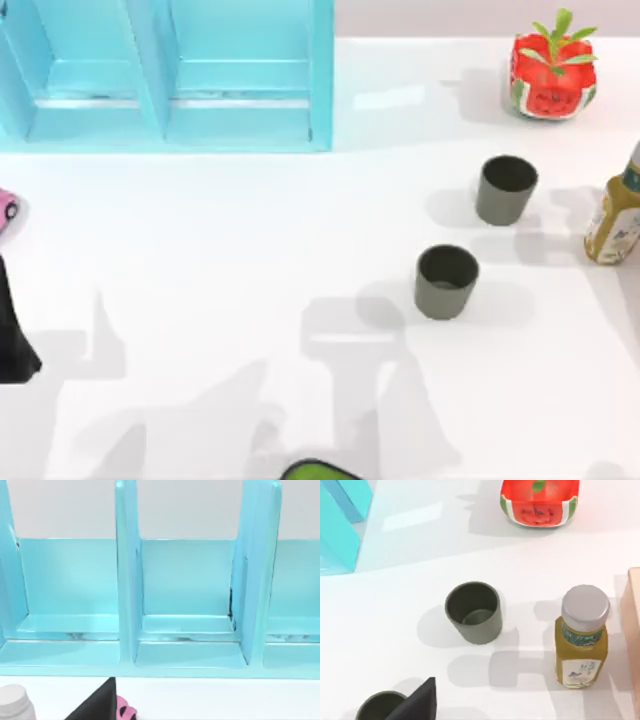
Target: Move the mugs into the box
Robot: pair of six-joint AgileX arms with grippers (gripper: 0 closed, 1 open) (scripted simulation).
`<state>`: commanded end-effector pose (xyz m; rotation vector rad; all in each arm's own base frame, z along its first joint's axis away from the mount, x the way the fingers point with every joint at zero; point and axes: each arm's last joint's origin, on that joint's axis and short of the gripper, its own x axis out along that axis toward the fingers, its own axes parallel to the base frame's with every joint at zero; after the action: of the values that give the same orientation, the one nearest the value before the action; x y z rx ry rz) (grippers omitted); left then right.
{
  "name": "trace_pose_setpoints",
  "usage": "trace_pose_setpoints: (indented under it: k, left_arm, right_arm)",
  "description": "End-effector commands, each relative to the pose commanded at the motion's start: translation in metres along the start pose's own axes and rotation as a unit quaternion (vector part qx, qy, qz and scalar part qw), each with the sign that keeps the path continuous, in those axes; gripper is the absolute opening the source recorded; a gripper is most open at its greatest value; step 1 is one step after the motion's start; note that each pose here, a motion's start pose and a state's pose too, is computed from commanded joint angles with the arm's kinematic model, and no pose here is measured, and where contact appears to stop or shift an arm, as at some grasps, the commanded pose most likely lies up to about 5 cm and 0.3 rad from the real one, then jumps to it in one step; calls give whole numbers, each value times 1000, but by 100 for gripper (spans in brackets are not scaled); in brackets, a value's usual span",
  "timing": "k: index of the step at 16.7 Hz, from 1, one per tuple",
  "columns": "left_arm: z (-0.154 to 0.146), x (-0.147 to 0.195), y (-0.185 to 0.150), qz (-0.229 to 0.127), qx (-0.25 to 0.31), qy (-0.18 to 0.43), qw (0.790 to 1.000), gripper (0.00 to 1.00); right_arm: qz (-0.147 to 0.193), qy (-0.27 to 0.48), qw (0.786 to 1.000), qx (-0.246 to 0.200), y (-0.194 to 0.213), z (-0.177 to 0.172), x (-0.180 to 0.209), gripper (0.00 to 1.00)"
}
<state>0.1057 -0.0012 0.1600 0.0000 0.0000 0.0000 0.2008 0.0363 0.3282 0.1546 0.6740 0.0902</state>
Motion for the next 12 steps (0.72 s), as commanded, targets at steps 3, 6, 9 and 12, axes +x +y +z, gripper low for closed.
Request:
trace_pose_setpoints:
  k: [3, 6, 9, 12]
  left_arm:
    - [0, 0, 0, 0, 0, 0, 1000, 100]
    - [0, 0, 0, 0, 0, 0, 1000, 100]
    - [0, 0, 0, 0, 0, 0, 1000, 100]
    - [0, 0, 0, 0, 0, 0, 1000, 100]
  right_arm:
    - [-10, 95, 995, 7, 24, 49, 37, 100]
    - [-29, 184, 982, 7, 48, 83, 92, 100]
    - [-50, 262, 964, 2, 68, 95, 153, 100]
    - [-69, 325, 943, -7, 84, 90, 208, 100]
